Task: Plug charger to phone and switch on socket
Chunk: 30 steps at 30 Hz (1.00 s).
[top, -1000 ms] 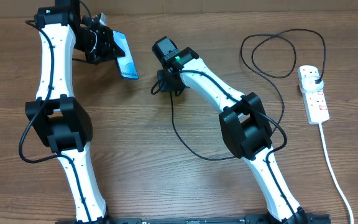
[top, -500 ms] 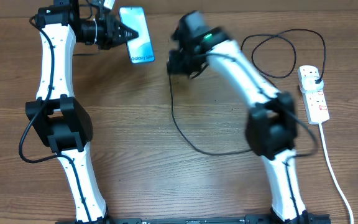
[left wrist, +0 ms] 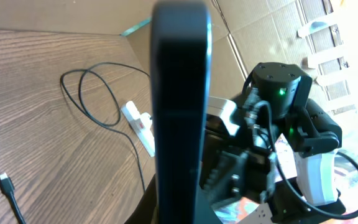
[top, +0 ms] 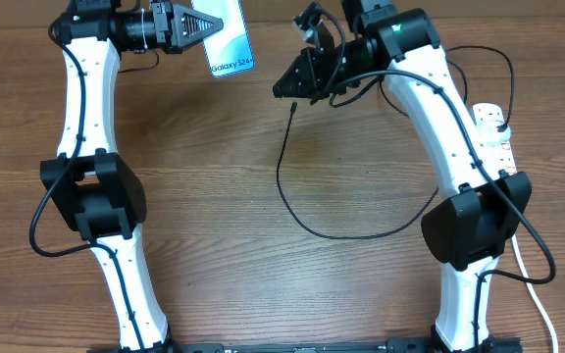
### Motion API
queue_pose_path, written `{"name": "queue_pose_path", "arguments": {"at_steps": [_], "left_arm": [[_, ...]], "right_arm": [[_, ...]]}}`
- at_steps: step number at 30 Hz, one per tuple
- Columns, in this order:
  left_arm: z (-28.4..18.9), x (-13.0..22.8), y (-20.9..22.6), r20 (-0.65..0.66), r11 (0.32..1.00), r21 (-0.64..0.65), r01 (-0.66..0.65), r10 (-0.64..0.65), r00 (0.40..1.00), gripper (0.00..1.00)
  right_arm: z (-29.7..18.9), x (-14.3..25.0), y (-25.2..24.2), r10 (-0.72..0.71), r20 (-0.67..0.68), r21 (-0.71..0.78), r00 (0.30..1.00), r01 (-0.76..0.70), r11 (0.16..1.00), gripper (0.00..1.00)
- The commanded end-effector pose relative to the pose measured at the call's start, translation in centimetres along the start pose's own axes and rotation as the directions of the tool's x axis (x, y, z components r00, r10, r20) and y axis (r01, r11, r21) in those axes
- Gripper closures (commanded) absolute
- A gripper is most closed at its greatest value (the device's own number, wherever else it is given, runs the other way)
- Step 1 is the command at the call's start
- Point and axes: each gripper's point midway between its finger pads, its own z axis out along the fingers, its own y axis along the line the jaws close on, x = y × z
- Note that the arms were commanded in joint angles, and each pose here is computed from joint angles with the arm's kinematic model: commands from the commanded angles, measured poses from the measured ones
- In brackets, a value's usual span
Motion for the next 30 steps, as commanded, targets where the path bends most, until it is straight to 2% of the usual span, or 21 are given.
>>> {"name": "queue_pose_path", "arguments": {"at_steps": [1,2,3,5,7,13,14,16,21,24,30], "left_arm": [[-0.5,-0.5,-3.1,0.004,0.999,0.031,-0.033,0.032,0.999,0.96],[-0.5,-0.6,-2.7,0.008,1.000,0.008,-0.017,0.017,1.000,0.96],[-0.5,-0.6,-2.1,0.012,1.000,-0.021,0.000,0.000,1.000,0.96],[-0.5,-0.6,-1.4,0.020,0.998,-0.063,0.012,-0.011,1.000,0.96],[-0.6,-0.5,-0.4,0.029,0.992,-0.122,0.037,-0.034,0.999,0.96],[-1.1,0.3,2.2,0.051,0.957,-0.261,0.126,-0.117,0.992,0.96],[-1.2,0.3,2.4,0.053,0.953,-0.274,0.128,-0.118,0.992,0.96],[-1.2,0.2,2.4,0.053,0.953,-0.274,0.127,-0.116,0.992,0.96],[-2.1,0.2,3.5,0.082,0.929,-0.332,0.164,-0.145,0.986,0.96],[-3.1,0.1,4.1,0.113,0.909,-0.359,0.214,-0.185,0.976,0.96],[-4.1,0.1,4.3,0.131,0.902,-0.363,0.233,-0.198,0.971,0.96]], "right_arm": [[-1.1,-1.1,-6.8,0.209,0.156,0.355,0.965,-0.252,0.900,0.94],[-1.7,-1.1,-8.4,0.252,0.215,0.434,0.944,-0.323,0.841,0.81],[-1.9,-1.2,-8.9,0.258,0.234,0.452,0.937,-0.340,0.824,0.67],[-1.7,-1.5,-9.0,0.256,0.241,0.448,0.936,-0.341,0.826,0.47],[-1.3,-1.3,-9.4,0.264,0.232,0.454,0.936,-0.344,0.822,0.35],[2.1,3.3,-11.1,0.366,0.068,0.536,0.928,-0.343,0.772,0.35],[4.1,5.2,-10.9,0.359,-0.019,0.561,0.933,-0.287,0.776,0.36],[6.0,6.8,-10.5,0.351,-0.072,0.583,0.933,-0.247,0.774,0.37],[9.7,9.6,-10.9,0.351,-0.071,0.665,0.934,-0.218,0.714,0.46],[10.9,11.3,-11.9,0.374,-0.057,0.704,0.926,-0.228,0.672,0.46],[13.5,15.2,-13.6,0.377,-0.116,0.733,0.919,-0.177,0.657,0.52]]}}
